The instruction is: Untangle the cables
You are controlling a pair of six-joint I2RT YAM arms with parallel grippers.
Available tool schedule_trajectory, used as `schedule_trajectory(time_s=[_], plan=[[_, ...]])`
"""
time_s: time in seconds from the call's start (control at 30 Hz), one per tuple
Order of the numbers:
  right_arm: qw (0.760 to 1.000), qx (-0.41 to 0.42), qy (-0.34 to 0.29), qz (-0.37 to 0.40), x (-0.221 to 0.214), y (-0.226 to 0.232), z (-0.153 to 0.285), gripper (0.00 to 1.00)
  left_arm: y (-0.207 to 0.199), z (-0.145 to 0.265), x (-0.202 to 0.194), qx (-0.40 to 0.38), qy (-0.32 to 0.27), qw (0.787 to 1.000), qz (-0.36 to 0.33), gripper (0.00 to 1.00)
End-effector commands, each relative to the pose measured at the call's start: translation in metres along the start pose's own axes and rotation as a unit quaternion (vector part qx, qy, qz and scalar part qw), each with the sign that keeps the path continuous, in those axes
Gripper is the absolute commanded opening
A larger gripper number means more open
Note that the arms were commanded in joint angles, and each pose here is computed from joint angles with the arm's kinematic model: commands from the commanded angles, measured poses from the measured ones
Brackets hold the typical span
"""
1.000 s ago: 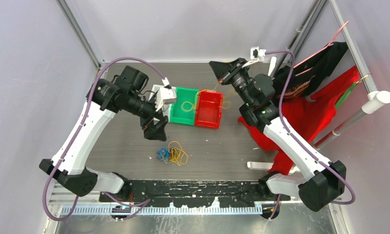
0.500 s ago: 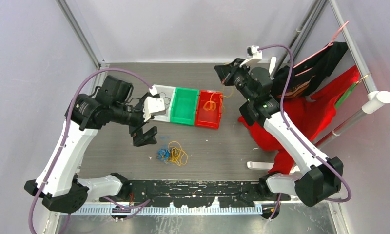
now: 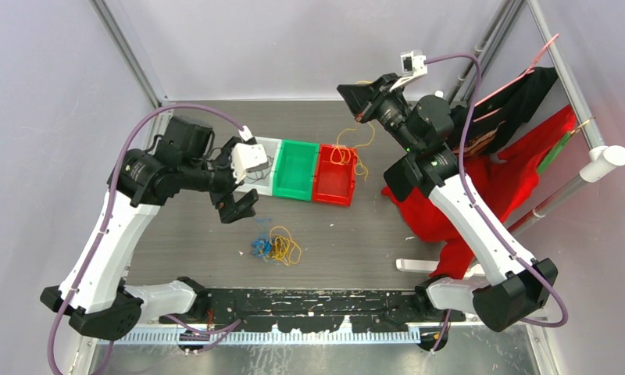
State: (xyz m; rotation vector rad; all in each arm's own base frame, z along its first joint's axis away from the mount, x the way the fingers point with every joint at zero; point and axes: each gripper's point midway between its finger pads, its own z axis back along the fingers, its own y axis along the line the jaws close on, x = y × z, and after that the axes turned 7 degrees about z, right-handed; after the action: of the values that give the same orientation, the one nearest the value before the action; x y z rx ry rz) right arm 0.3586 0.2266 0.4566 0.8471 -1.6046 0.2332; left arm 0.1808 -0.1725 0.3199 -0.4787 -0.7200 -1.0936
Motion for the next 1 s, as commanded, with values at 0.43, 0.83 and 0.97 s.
schedule_trajectory(time_s=[0.43, 0.83, 0.97], plan=[[0.999, 0.026, 0.017, -0.012, -0.03, -0.006, -0.021, 0.01, 0.01, 0.014, 0.026, 0.047, -0.068, 0.996, -0.017, 1.0], [0.994, -0.04, 0.097, 0.012, -0.113, -0.061, -0.026, 0.01, 0.009, 0.015, 0.026, 0.046, -0.065, 0.997, -0.018, 0.99], [0.99, -0.055, 0.121, 0.043, -0.125, -0.071, -0.022, 0.01, 0.01, 0.014, 0.028, 0.043, -0.066, 0.997, -0.017, 0.98]])
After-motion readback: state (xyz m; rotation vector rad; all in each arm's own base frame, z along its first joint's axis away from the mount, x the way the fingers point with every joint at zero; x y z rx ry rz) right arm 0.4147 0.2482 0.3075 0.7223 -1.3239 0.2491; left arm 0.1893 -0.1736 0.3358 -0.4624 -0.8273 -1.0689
